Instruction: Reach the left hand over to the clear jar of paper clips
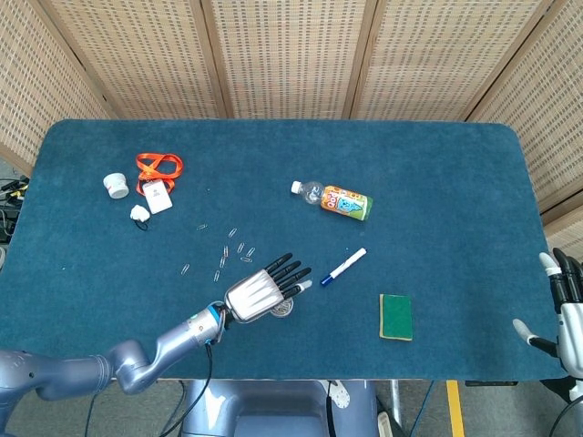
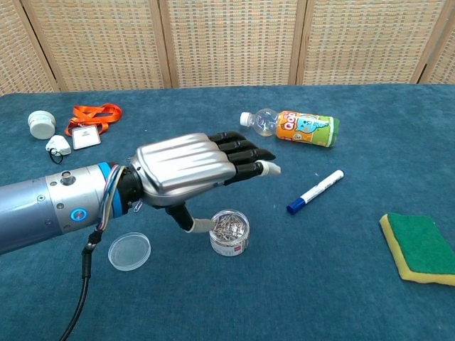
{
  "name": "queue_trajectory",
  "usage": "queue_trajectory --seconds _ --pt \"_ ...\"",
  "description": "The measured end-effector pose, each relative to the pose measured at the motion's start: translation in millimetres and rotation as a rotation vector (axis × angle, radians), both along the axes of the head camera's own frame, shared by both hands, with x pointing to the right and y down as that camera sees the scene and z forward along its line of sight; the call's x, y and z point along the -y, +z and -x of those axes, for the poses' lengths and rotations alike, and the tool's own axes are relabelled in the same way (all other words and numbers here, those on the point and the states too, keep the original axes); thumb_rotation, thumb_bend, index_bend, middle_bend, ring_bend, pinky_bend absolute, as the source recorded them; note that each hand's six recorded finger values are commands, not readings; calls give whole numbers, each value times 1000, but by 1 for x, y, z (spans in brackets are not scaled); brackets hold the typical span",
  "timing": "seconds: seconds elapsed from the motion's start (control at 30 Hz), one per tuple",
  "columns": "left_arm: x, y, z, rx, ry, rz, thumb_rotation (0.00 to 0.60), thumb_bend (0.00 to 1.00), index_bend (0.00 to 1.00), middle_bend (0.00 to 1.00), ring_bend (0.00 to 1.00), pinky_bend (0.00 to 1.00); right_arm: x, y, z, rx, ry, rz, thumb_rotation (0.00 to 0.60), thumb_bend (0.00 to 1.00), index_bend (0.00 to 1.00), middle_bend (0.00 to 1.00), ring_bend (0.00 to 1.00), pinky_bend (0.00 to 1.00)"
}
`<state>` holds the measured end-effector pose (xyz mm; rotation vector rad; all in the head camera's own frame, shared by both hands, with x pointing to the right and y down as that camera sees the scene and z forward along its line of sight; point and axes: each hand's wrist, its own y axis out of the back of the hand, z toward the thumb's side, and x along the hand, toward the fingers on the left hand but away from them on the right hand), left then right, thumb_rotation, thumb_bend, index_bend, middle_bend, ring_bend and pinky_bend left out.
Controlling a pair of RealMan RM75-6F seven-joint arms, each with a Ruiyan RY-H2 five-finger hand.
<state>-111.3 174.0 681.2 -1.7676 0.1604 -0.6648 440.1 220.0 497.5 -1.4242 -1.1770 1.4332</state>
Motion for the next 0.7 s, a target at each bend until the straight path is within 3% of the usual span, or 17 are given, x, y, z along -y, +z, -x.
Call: queue_trajectory --seconds 0.2,0.4,0.53,0.7 --pt "13 -19 11 -39 -36 -34 600 182 0 0 0 0 0 0 0 2 -2 1 600 0 0 0 0 0" --pt "39 -50 66 -29 -193 -59 600 69 0 0 0 0 -1 -2 0 13 -1 2 600 0 0 0 0 0" --pt "45 -73 143 22 -429 -59 600 38 0 0 0 0 -2 -3 0 21 -4 5 600 0 0 0 0 0" --pt "24 -104 255 105 -806 -61 600 22 0 0 0 0 -3 -4 -2 25 -1 7 600 0 0 0 0 0"
